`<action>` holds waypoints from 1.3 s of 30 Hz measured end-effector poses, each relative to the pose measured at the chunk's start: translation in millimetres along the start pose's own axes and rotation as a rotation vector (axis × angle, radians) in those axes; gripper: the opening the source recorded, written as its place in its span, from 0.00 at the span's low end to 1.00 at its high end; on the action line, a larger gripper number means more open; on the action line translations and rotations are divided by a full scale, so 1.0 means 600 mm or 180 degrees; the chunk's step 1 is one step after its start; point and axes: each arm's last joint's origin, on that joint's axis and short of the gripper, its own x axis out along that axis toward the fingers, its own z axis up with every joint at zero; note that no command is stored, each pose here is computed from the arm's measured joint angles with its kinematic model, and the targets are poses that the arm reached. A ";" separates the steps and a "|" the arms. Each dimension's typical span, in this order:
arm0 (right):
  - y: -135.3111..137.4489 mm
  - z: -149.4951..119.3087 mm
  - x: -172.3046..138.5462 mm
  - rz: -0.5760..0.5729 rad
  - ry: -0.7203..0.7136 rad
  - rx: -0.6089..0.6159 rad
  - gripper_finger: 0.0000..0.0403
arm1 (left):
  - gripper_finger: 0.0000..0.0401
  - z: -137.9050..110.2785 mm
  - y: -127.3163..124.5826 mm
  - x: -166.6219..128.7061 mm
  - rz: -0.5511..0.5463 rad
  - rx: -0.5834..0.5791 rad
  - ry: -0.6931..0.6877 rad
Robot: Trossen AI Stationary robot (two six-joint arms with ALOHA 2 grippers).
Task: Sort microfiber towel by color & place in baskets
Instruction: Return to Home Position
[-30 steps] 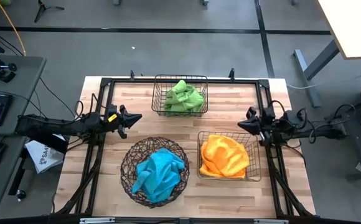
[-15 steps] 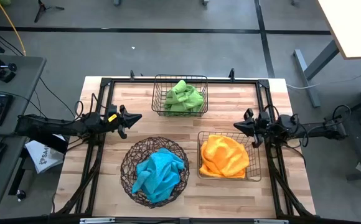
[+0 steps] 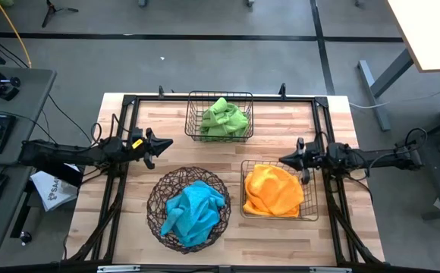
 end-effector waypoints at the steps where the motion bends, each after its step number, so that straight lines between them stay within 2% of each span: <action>1: -0.001 -0.002 -0.001 -0.0014 0.0045 -0.0003 0.00 | 0.00 0.000 0.000 -0.001 0.0003 0.0001 0.0005; 4: 0.000 -0.002 -0.005 0.0030 0.0024 -0.0001 0.00 | 0.00 0.007 0.000 -0.011 -0.0036 -0.0024 -0.0075; 11: 0.003 0.014 -0.017 0.0145 -0.0345 0.0022 0.00 | 0.00 0.022 0.000 -0.035 -0.0142 -0.0094 -0.0302; 19: 0.003 0.012 -0.016 0.0133 -0.0316 0.0021 0.00 | 0.00 0.039 -0.004 -0.046 -0.0296 -0.0190 -0.0623; 39: 0.002 0.009 -0.016 0.0116 -0.0256 0.0017 0.00 | 0.00 0.036 -0.003 -0.045 -0.0273 -0.0178 -0.0577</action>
